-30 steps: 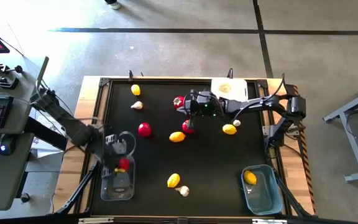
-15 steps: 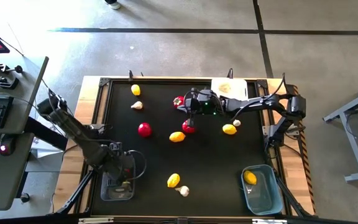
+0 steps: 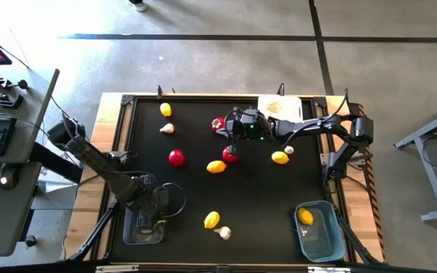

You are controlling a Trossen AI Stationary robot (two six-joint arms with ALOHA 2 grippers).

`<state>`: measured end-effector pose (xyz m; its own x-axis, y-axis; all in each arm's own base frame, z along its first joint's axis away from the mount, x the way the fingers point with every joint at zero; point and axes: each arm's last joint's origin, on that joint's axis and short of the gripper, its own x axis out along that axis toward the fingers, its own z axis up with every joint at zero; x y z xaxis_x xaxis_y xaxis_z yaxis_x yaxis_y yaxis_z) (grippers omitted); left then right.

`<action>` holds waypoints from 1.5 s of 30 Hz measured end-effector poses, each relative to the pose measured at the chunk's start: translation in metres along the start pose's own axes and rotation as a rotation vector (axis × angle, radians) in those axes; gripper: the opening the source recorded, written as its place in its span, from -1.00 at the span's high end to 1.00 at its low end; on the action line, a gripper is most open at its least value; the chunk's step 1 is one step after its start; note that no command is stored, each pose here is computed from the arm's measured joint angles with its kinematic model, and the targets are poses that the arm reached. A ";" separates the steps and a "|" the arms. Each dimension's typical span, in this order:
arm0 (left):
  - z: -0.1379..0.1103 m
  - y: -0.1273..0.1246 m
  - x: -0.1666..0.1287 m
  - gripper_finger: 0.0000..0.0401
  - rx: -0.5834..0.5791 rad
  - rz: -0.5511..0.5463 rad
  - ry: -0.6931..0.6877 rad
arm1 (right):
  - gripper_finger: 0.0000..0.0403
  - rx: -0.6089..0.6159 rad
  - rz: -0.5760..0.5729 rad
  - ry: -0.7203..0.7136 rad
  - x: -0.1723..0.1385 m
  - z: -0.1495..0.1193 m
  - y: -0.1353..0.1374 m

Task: Sort produce into baskets
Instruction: Put the tomato into the transparent bin

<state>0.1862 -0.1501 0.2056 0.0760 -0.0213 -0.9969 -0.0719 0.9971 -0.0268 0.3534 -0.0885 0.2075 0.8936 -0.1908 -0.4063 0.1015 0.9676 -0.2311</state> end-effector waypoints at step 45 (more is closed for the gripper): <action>0.002 0.014 -0.006 -0.46 -0.142 -0.018 -0.023 | 1.00 -0.025 0.000 0.000 0.000 0.000 0.000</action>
<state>0.1865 -0.1361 0.2109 0.1012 -0.0353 -0.9942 -0.2105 0.9760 -0.0561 0.3534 -0.0885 0.2075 0.8935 -0.1912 -0.4063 0.0910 0.9632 -0.2531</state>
